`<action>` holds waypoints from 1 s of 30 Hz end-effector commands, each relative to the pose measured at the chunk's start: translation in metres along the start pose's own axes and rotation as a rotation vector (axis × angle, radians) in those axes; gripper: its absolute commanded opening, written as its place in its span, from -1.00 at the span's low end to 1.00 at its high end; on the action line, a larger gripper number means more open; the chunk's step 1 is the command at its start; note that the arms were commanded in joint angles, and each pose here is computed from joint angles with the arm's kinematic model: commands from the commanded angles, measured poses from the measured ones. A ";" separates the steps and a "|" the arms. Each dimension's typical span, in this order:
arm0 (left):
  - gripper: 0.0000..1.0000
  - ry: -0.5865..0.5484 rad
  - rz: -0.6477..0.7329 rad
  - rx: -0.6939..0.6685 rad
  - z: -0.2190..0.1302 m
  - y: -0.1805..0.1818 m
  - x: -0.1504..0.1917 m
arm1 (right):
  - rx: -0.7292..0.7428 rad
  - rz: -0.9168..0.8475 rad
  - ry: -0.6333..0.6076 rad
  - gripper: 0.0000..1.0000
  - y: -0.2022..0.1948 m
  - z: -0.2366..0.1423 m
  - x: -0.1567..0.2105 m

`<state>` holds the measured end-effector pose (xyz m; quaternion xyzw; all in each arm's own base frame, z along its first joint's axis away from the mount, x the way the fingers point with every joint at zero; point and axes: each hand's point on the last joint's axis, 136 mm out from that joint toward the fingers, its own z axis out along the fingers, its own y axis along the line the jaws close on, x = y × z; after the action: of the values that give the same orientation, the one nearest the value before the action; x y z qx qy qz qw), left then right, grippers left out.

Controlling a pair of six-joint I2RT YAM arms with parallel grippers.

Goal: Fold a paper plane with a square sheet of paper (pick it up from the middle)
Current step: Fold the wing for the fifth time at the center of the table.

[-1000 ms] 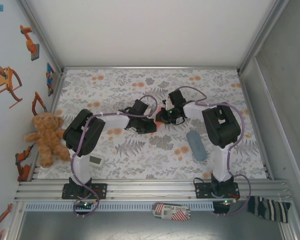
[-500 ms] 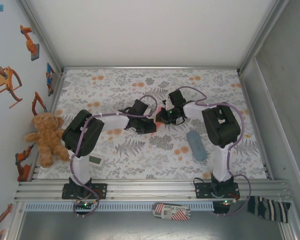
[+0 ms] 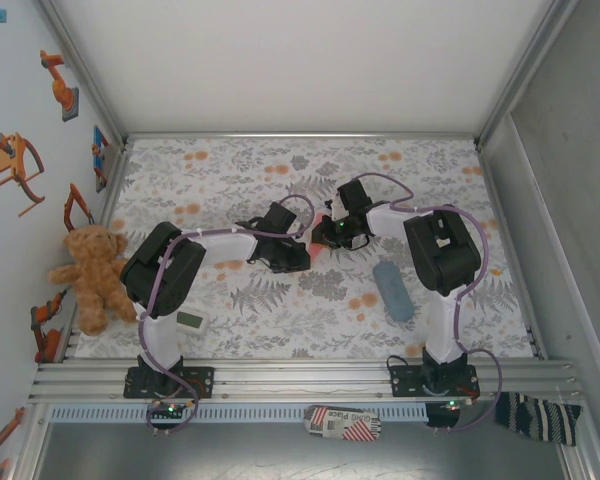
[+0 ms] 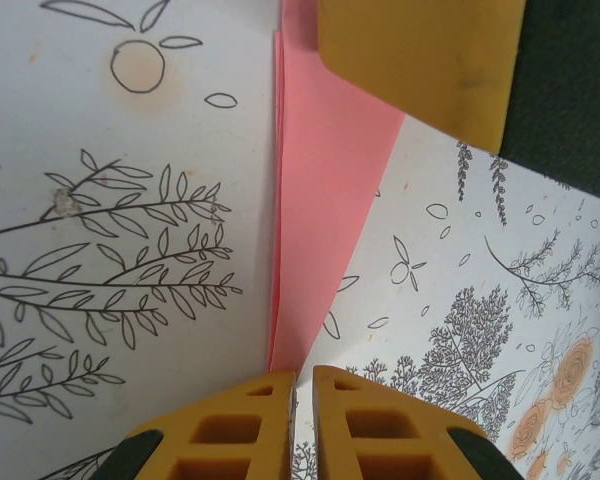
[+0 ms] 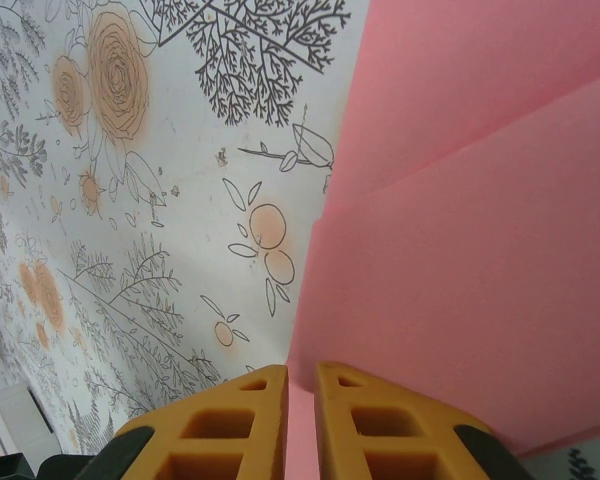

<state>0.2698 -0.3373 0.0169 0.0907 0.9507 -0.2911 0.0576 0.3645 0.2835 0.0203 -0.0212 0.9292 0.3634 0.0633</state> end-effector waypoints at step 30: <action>-0.78 -0.038 -0.055 -0.030 0.016 0.010 -0.014 | 0.091 0.074 0.042 -0.80 -0.032 0.010 0.011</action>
<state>0.2937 -0.3537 0.0173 0.0727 0.9436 -0.3107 0.0882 0.3649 0.2811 0.0183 -0.0160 0.9303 0.3616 0.0601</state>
